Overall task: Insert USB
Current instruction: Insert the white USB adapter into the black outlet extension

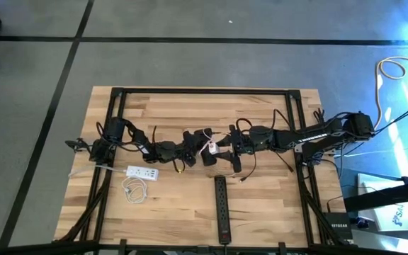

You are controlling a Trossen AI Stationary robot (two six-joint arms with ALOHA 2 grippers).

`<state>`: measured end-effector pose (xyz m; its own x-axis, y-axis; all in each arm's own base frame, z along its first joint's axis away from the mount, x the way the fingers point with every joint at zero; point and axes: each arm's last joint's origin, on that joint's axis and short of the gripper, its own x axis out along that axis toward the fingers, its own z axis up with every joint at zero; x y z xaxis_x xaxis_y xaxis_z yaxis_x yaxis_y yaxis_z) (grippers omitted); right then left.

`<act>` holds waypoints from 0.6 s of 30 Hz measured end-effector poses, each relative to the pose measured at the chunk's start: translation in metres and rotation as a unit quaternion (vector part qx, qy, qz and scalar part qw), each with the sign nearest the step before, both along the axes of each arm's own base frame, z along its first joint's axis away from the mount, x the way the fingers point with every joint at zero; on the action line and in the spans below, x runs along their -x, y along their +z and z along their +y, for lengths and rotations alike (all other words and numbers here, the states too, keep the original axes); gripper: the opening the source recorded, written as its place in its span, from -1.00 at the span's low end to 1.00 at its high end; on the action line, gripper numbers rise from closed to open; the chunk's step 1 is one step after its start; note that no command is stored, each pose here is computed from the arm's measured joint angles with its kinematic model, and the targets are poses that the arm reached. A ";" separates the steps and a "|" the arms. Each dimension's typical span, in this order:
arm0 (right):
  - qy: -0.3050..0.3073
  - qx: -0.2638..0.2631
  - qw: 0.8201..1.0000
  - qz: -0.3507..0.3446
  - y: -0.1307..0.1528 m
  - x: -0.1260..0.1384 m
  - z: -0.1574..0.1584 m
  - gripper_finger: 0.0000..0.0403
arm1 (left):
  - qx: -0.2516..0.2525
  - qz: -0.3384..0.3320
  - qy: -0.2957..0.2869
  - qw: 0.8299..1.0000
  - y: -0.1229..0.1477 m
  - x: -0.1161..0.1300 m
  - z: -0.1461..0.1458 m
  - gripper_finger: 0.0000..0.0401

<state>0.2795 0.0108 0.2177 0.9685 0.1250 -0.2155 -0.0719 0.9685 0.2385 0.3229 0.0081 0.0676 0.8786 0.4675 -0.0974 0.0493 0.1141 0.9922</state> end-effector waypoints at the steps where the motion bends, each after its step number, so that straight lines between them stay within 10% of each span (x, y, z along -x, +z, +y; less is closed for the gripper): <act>1: 0.006 0.004 1.000 -0.002 -0.001 -0.001 0.000 -0.14 | 0.004 -0.003 0.001 1.000 0.000 0.000 0.000 0.30; 18: 0.053 0.034 0.993 -0.099 -0.041 -0.031 -0.018 -0.14 | 0.021 -0.023 0.014 0.999 0.002 0.001 -0.001 0.30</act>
